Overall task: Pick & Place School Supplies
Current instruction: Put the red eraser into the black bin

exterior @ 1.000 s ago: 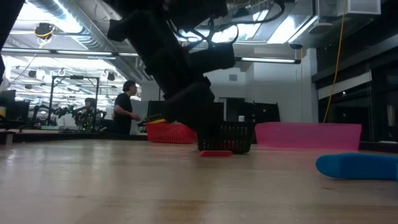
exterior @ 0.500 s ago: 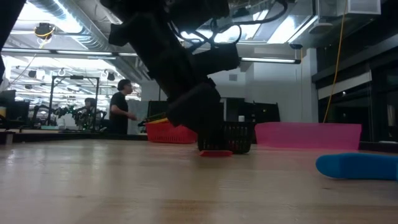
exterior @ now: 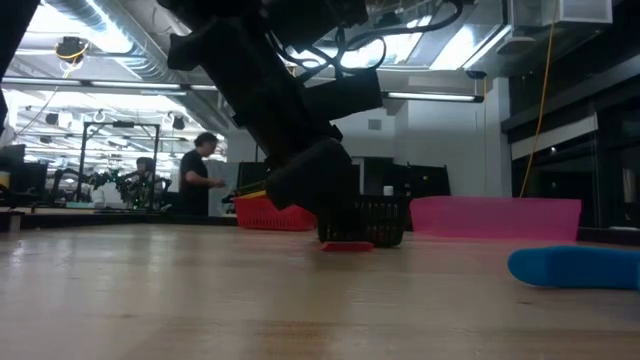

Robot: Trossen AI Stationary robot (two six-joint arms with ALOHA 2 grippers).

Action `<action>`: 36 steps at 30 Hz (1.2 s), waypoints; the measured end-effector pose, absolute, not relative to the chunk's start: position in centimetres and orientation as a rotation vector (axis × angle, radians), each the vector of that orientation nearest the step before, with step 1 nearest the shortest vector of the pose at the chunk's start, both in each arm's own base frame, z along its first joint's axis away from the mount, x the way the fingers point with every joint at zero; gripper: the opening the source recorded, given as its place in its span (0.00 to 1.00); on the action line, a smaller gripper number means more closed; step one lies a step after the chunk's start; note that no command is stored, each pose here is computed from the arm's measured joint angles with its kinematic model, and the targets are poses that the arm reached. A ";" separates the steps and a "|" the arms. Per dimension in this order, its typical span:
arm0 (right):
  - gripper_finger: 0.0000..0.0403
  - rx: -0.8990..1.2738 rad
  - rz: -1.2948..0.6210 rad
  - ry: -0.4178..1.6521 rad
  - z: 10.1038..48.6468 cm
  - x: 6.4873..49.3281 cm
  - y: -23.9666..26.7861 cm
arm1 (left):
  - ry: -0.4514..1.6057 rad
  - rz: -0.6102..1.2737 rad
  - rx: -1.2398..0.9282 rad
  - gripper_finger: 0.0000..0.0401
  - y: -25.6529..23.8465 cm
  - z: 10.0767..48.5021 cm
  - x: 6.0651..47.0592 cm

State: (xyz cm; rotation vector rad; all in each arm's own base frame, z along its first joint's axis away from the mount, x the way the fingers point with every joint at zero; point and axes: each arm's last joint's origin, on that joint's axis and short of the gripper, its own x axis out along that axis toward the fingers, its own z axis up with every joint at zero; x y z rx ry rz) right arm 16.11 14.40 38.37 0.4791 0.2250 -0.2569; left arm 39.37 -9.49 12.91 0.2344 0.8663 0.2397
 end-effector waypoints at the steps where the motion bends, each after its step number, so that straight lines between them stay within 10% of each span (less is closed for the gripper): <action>1: 0.23 0.479 -0.257 0.225 38.4 16.1 14.4 | 0.866 0.242 0.235 0.16 -9.5 12.9 39.4; 36: 0.23 0.480 -0.247 0.232 38.4 16.1 14.5 | 0.875 0.308 0.242 0.24 -9.1 12.9 39.2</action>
